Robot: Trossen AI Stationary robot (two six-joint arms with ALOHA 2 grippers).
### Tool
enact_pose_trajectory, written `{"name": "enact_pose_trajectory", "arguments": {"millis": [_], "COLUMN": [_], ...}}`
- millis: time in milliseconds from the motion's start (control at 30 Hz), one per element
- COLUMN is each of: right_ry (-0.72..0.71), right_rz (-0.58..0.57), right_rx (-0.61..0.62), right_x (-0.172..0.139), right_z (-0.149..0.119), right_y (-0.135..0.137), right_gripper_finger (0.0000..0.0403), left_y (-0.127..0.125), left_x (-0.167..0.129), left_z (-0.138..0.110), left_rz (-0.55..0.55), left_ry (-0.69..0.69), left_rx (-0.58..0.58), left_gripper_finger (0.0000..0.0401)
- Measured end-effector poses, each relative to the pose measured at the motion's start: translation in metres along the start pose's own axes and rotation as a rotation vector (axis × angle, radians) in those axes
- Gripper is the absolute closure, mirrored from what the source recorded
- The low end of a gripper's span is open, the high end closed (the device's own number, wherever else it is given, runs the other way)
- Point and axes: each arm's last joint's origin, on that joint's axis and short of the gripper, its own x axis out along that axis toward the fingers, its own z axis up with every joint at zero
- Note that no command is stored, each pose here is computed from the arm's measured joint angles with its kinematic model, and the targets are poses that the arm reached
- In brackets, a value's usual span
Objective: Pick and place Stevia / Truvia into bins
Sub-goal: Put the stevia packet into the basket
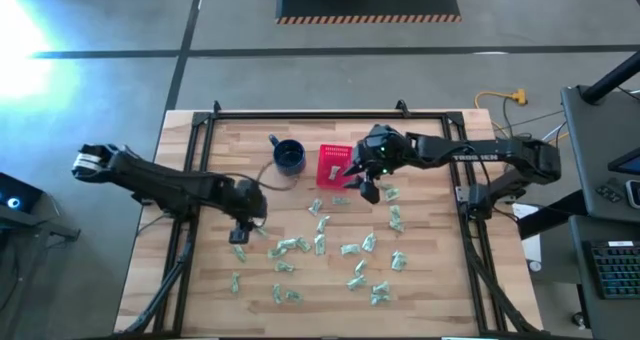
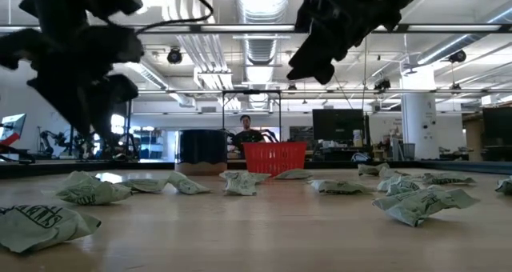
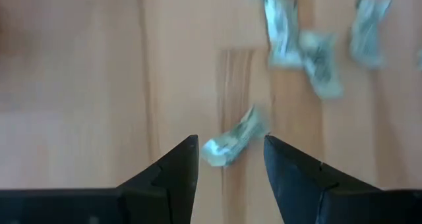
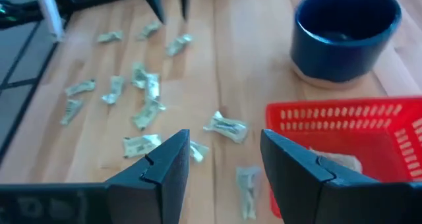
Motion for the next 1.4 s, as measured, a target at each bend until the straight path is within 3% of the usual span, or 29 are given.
{"name": "enact_pose_trajectory", "arguments": {"millis": [233, 633, 767, 1000, 1167, 1400], "right_ry": [-0.059, -0.127, -0.121, -0.105, -0.054, 0.105], "right_rz": [0.009, -0.015, -0.017, -0.019, -0.024, -0.035], "right_rx": [-0.024, -0.011, 0.001, 0.044, 0.084, 0.155], "right_x": [-0.022, -0.048, -0.05, -0.049, -0.049, -0.051], "right_z": [0.002, 0.002, 0.002, -0.001, -0.007, -0.023], "right_y": [0.012, 0.02, 0.02, 0.02, 0.019, 0.023], "right_gripper_finger": [0.0227, 0.0237, 0.0237, 0.0244, 0.0251, 0.0261], "left_y": [0.0, -0.005, -0.005, -0.004, -0.007, -0.006], "left_x": [0.032, 0.05, 0.054, 0.054, 0.04, 0.01], "left_z": [0.003, 0.005, 0.004, 0.005, 0.02, 0.064], "left_rz": [0.006, -0.051, -0.043, -0.026, -0.046, 0.079], "left_ry": [0.152, 0.193, 0.212, 0.212, 0.125, -0.134], "left_rx": [0.078, 0.088, 0.067, 0.003, -0.021, 0.014], "left_gripper_finger": [0.0246, 0.0251, 0.0282, 0.0371, 0.0394, 0.0399]}}
